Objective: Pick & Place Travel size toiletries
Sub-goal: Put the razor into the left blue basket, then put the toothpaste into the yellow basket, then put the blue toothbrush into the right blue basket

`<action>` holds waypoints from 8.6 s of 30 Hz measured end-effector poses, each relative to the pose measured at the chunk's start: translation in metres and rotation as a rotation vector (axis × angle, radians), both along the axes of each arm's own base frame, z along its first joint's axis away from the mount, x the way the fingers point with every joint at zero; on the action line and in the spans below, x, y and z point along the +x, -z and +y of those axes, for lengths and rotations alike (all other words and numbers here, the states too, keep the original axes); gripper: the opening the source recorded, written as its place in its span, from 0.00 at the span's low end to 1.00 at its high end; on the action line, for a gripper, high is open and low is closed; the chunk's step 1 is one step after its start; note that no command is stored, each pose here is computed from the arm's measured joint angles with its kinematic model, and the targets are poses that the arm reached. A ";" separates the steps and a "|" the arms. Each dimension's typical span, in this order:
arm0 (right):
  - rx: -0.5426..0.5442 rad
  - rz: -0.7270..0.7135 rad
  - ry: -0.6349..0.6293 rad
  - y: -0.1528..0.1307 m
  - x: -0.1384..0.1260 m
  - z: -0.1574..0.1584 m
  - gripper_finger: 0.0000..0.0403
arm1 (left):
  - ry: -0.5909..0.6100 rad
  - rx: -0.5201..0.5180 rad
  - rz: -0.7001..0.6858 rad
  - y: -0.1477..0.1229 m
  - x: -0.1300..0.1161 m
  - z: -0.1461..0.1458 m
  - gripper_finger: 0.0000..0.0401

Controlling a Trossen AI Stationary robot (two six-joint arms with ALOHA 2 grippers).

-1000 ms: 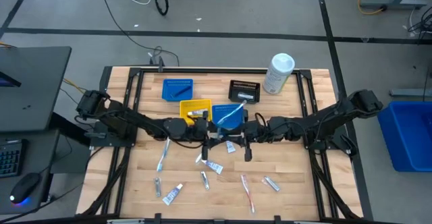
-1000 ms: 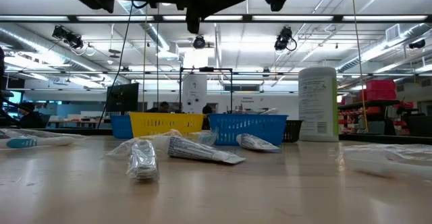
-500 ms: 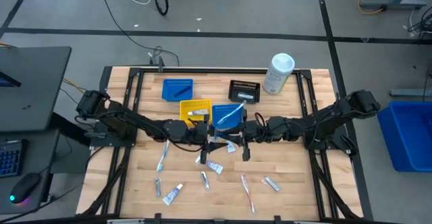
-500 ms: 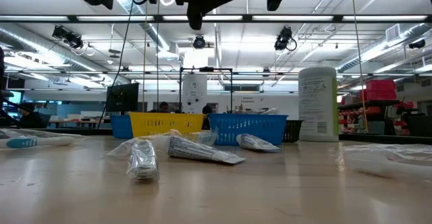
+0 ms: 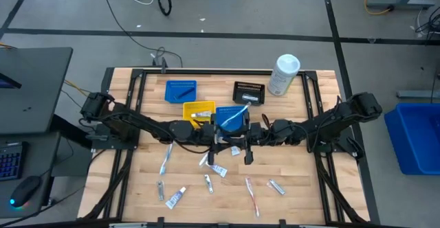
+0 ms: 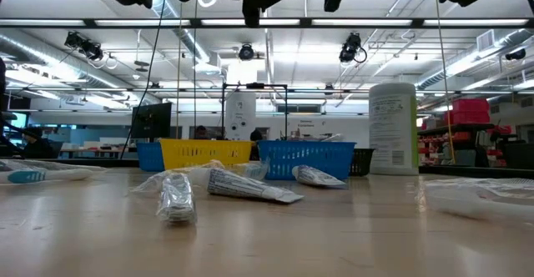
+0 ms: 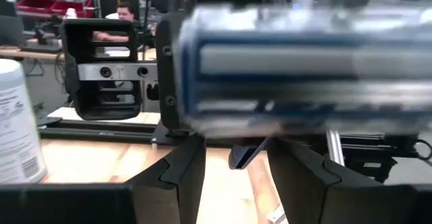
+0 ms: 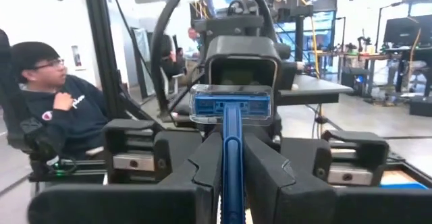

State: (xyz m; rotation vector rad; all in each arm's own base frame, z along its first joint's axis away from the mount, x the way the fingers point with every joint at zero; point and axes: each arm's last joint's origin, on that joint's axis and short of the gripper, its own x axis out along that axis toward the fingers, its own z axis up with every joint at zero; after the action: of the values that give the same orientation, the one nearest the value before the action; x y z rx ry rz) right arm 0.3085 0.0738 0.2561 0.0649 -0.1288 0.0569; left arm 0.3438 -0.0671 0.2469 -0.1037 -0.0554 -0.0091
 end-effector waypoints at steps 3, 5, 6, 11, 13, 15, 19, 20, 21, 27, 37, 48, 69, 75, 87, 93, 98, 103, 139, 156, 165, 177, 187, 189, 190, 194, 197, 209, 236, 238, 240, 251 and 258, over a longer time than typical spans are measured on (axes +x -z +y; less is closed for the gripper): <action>0.000 -0.004 0.005 -0.001 0.000 0.000 0.13 | -0.028 -0.003 -0.008 0.001 0.001 0.001 0.41; 0.001 -0.008 0.004 -0.001 0.000 0.000 0.13 | -0.030 -0.003 -0.011 0.000 0.001 0.001 0.41; 0.001 -0.009 0.003 -0.001 0.000 0.000 0.13 | -0.028 -0.003 -0.012 0.000 0.002 0.000 0.41; 0.000 -0.005 0.004 -0.001 0.000 -0.001 0.13 | -0.020 -0.003 -0.023 -0.001 0.001 0.000 0.32; -0.001 0.002 0.005 -0.001 0.000 -0.001 0.13 | -0.020 -0.001 -0.015 0.000 0.002 0.000 0.27; 0.000 0.007 0.005 0.000 0.000 -0.001 0.13 | -0.020 0.000 -0.005 0.001 0.002 0.000 0.21; -0.011 0.015 0.009 0.001 0.001 -0.001 0.13 | -0.024 -0.016 0.003 0.001 0.001 0.000 0.11; -0.022 0.015 0.009 0.001 0.000 -0.001 0.14 | -0.024 -0.019 0.005 0.002 0.001 0.000 0.10; -0.034 0.018 0.011 0.002 0.000 -0.001 0.14 | -0.024 -0.020 0.009 0.002 0.001 0.000 0.10; -0.060 0.062 0.064 0.006 0.001 -0.003 0.21 | -0.053 -0.062 0.065 0.007 0.001 0.000 0.11; -0.092 0.226 0.144 -0.002 -0.018 -0.009 0.37 | -0.139 -0.082 0.120 0.010 -0.001 -0.001 0.10; -0.017 0.321 0.146 -0.016 -0.043 -0.016 0.43 | -0.443 0.013 0.364 0.017 -0.015 0.035 0.10; -0.021 0.363 0.147 -0.012 -0.044 -0.016 0.38 | -0.770 -0.016 0.834 0.037 -0.064 0.166 0.12; -0.023 0.371 0.153 -0.011 -0.044 -0.017 0.36 | -0.846 -0.005 1.047 0.043 -0.095 0.197 0.11; -0.026 0.379 0.153 -0.011 -0.044 -0.017 0.36 | -0.811 -0.087 1.179 0.049 -0.131 0.241 0.12; -0.026 0.379 0.153 -0.011 -0.044 -0.017 0.36 | -0.764 -0.101 1.208 0.054 -0.137 0.243 0.13; -0.025 0.378 0.152 -0.011 -0.044 -0.017 0.36 | -0.723 -0.072 1.297 0.072 -0.146 0.235 0.12; -0.025 0.378 0.152 -0.011 -0.044 -0.017 0.35 | -0.759 -0.051 1.339 0.079 -0.151 0.233 0.16; -0.027 0.383 0.153 -0.010 -0.044 -0.017 0.35 | -0.496 -0.312 0.815 -0.017 -0.120 0.155 0.26; -0.029 0.389 0.153 -0.010 -0.045 -0.017 0.34 | -0.119 -0.306 0.734 -0.020 -0.101 0.002 0.25; -0.028 0.409 0.155 -0.008 -0.045 -0.018 0.34 | 0.017 -0.304 0.807 0.006 -0.096 -0.054 0.31; -0.030 0.418 0.155 -0.007 -0.045 -0.018 0.34 | 0.176 -0.402 1.169 0.069 -0.098 -0.108 0.54; -0.031 0.419 0.155 -0.007 -0.045 -0.018 0.34 | 0.103 -0.476 1.330 0.109 -0.107 -0.135 0.54; -0.031 0.419 0.155 -0.007 -0.045 -0.018 0.35 | 0.077 -0.477 1.332 0.112 -0.107 -0.136 0.53; -0.031 0.419 0.155 -0.007 -0.045 -0.018 0.35 | 0.059 -0.472 1.323 0.112 -0.107 -0.136 0.53; -0.032 0.420 0.155 -0.007 -0.045 -0.018 0.34 | 0.032 -0.385 1.304 0.113 -0.109 -0.134 0.47; -0.032 0.420 0.154 -0.007 -0.045 -0.018 0.35 | 0.019 -0.335 1.301 0.114 -0.110 -0.131 0.40; -0.032 0.421 0.155 -0.007 -0.045 -0.018 0.35 | -0.124 -0.266 1.202 0.105 -0.091 -0.119 0.18; -0.032 0.421 0.154 -0.007 -0.045 -0.018 0.35 | -0.420 0.225 1.278 0.018 -0.004 0.072 0.18; -0.032 0.421 0.154 -0.007 -0.045 -0.017 0.34 | -0.422 0.220 1.307 0.024 -0.006 0.084 0.19; -0.032 0.421 0.154 -0.007 -0.045 -0.018 0.34 | -0.425 0.234 1.345 0.030 -0.011 0.093 0.20; -0.040 0.422 0.154 -0.006 -0.045 -0.018 0.34 | -0.439 0.187 1.349 0.046 -0.016 0.111 0.37; -0.041 0.427 0.154 -0.006 -0.046 -0.018 0.34 | -0.402 0.052 1.309 0.039 -0.011 0.101 0.41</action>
State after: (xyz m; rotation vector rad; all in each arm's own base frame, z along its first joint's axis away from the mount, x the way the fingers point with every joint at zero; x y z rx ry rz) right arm 0.2629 0.0563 0.2620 0.0245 0.2941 -0.1084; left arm 0.3332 0.0337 0.2078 -0.0298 1.2319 0.4569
